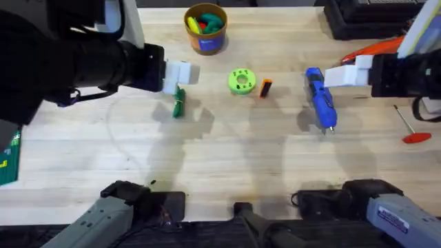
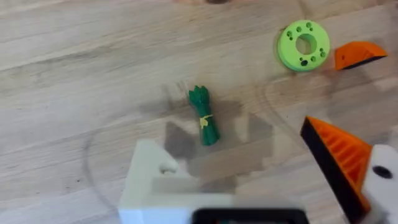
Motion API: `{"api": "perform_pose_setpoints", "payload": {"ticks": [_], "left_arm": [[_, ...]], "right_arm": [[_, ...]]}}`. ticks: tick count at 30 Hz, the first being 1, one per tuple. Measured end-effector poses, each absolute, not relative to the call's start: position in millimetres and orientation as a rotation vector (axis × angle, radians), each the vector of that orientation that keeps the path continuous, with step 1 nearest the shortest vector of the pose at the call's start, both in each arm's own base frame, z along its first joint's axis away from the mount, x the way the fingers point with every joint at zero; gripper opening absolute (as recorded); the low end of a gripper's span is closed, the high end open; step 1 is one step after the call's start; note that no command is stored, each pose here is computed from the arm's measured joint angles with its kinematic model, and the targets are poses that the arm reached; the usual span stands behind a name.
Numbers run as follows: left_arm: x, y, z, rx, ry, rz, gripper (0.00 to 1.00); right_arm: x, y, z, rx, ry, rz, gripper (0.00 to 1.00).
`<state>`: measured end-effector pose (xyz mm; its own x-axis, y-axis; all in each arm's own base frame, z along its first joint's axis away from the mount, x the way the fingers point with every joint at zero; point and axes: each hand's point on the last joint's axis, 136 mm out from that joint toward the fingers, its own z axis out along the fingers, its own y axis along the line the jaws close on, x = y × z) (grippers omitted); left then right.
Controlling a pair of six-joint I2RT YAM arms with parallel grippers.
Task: Pick up the gripper from the table and insert it into the empty holder that is missing its gripper. Then pick up a screw, insert it into the mounting hole, and use the screwdriver to tighten it. Finally, clean up the table by picking up the vegetable and placing it into the bucket.
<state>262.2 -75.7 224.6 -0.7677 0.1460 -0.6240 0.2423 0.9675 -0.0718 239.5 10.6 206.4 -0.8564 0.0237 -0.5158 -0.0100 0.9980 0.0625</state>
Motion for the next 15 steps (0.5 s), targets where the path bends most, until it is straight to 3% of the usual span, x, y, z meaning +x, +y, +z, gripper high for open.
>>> {"api": "perform_pose_setpoints", "payload": {"ticks": [15], "left_arm": [[265, -72, 235, 0.257, 2.404, -0.173, 0.985]], "right_arm": [[239, 11, 206, 0.009, 2.598, 0.085, 0.991]]}}
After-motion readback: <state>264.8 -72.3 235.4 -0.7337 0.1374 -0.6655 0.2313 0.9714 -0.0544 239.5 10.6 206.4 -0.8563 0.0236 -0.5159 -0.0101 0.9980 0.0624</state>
